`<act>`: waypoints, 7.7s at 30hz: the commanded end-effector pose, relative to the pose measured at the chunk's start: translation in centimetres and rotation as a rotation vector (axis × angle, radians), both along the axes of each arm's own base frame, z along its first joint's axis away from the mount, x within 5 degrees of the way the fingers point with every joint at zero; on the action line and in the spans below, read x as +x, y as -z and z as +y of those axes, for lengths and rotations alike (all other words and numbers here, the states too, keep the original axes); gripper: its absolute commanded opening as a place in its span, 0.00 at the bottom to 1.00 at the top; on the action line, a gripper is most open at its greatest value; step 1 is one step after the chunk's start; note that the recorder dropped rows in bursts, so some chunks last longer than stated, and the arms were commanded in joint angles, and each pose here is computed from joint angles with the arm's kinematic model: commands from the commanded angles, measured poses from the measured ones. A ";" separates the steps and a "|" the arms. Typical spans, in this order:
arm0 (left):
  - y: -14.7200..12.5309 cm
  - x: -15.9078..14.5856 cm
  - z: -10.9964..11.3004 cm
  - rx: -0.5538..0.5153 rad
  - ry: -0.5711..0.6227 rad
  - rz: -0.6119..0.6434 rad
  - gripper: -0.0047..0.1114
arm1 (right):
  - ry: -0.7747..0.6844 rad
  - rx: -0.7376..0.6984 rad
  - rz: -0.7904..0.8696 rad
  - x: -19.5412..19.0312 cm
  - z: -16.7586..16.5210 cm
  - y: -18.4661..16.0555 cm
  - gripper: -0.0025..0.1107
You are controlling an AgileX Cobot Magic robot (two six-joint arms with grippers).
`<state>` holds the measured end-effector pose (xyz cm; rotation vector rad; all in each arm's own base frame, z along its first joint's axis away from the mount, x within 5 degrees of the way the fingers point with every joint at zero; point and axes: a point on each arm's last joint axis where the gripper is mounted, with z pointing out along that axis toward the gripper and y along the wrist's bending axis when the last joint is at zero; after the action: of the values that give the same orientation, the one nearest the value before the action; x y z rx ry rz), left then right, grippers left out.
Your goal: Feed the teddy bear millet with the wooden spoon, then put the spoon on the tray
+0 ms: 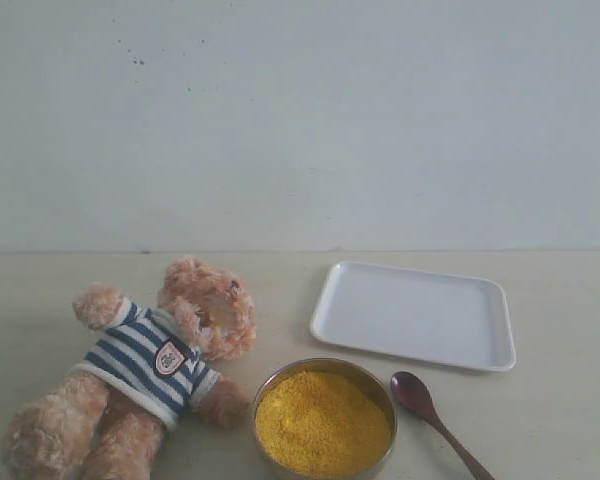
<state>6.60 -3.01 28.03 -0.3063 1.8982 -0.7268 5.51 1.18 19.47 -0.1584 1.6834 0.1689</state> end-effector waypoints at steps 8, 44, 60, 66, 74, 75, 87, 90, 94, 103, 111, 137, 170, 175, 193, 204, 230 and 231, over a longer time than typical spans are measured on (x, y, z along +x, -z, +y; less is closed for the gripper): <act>-1.7 11.3 -2.5 0.262 0.293 0.211 0.08 | 0.007 0.000 -0.013 0.0 0.0 -0.1 0.02; 8.4 24.8 -2.7 0.581 0.413 0.416 0.80 | 0.007 0.000 -0.013 0.0 0.0 -0.1 0.02; 13.5 27.3 -4.0 0.454 0.442 0.361 0.80 | 0.007 0.000 -0.013 0.0 0.0 -0.1 0.02; 15.1 27.8 -4.1 0.419 0.424 0.378 0.78 | 0.007 0.000 -0.013 0.0 0.0 -0.1 0.02; 16.1 27.6 -3.8 0.384 0.379 0.466 0.34 | 0.007 0.000 -0.013 0.0 0.0 -0.1 0.02; 16.0 27.5 -3.8 0.383 0.388 0.479 0.27 | 0.007 0.000 -0.013 0.0 0.0 -0.1 0.02; 10.9 24.1 -2.4 0.453 0.408 0.479 0.07 | 0.007 0.000 -0.013 0.0 0.0 -0.1 0.02; 9.5 22.1 -1.7 0.429 0.407 0.461 0.07 | 0.007 0.000 -0.013 0.0 0.0 -0.1 0.02; 7.8 18.3 -0.6 0.384 0.419 0.446 0.07 | 0.007 0.000 -0.013 0.0 0.0 -0.1 0.02; 4.2 9.3 -1.0 0.232 0.509 0.295 0.07 | 0.007 0.000 -0.013 0.0 0.0 -0.1 0.02; 4.6 6.3 -1.5 0.179 0.582 0.302 0.07 | 0.007 0.000 -0.013 0.0 0.0 -0.1 0.02; 8.5 12.0 1.5 -0.192 0.498 0.351 0.07 | -0.011 0.000 -0.013 0.0 0.1 -0.1 0.02; 13.3 12.8 2.9 -0.095 0.469 0.542 0.07 | -0.011 0.000 -0.013 0.0 0.1 -0.1 0.02; 13.2 12.5 2.7 -0.100 0.511 0.544 0.07 | -0.011 0.000 -0.013 0.0 0.1 -0.1 0.02; 13.2 12.5 2.6 -0.092 0.522 0.534 0.07 | -0.007 0.153 -0.038 0.0 0.1 -0.6 0.02; 13.2 12.5 2.6 -0.092 0.522 0.534 0.07 | 0.005 0.651 -0.133 0.0 -0.2 -2.4 0.02; 13.3 12.6 2.7 -0.082 0.511 0.537 0.07 | -0.333 -0.315 0.593 13.5 6.9 -7.7 0.53; 13.3 12.6 2.7 -0.082 0.511 0.537 0.07 | -0.328 -0.316 0.622 14.3 7.1 -6.8 0.53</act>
<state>19.21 -0.19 14.68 -0.0616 2.5145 -1.1240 17.35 7.49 28.56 -0.6578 2.2204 0.2361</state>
